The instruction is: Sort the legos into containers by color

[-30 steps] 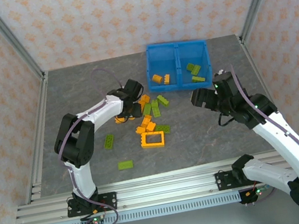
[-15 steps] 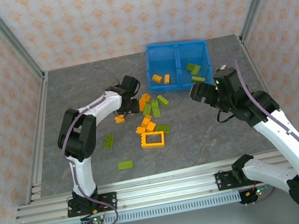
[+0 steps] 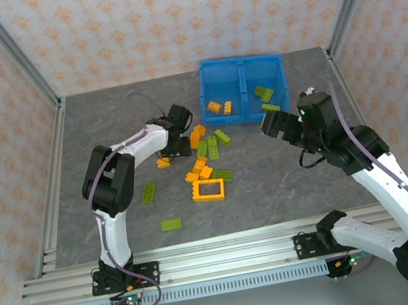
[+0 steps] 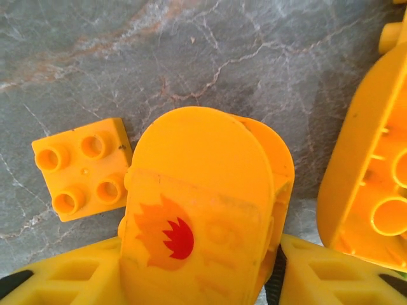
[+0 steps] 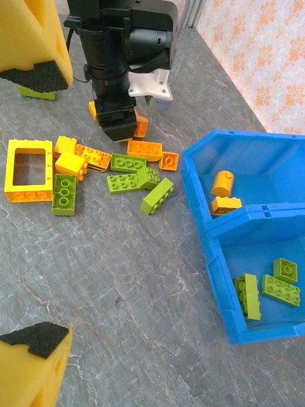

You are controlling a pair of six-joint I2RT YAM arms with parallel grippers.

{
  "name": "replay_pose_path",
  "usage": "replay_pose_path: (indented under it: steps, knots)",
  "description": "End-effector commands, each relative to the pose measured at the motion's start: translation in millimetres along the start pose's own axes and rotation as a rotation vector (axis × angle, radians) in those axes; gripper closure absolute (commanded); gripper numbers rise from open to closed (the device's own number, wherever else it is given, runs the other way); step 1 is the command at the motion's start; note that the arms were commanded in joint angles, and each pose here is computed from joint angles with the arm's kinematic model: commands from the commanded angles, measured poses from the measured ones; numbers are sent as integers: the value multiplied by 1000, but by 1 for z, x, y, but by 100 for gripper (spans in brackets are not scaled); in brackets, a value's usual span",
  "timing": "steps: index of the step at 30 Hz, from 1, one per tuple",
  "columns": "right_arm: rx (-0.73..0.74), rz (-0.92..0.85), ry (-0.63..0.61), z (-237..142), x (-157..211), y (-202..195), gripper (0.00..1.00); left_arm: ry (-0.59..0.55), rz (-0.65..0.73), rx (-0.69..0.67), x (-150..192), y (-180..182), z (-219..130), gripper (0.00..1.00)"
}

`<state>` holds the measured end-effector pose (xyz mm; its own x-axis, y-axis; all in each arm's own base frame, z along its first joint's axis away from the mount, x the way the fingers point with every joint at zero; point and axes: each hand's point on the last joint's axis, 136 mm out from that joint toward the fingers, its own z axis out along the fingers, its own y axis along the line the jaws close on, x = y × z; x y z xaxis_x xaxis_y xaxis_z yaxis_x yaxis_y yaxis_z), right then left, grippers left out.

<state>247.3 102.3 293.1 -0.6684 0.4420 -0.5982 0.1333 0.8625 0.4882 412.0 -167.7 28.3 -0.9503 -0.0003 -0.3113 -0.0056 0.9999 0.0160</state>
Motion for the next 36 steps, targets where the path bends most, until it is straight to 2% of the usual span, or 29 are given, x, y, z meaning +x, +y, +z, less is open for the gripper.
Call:
replay_pose_path:
  steps: [1,7,9,13,17,21,29,36]
  knots:
    - [-12,1,-9,-5,-5,5,5,-44,10,-9,-17,0,-10,56]
    - [-17,10,-8,-1,-6,8,5,-80,21,11,-23,1,-34,63]
    - [-16,16,-16,0,-8,8,5,-114,18,31,-26,1,-54,63]
    - [-17,26,-31,3,-11,9,5,-239,26,98,-44,-6,-115,64]
    - [-1,30,-45,4,-14,7,5,-369,138,167,-67,-42,-171,65]
    - [15,35,-47,5,-12,3,5,-464,263,197,-94,-90,-201,65]
    - [16,75,-30,5,-3,-3,5,-502,250,194,-158,-143,-159,67]
    - [22,80,-22,3,2,-8,5,-537,182,158,-182,-156,-121,66]
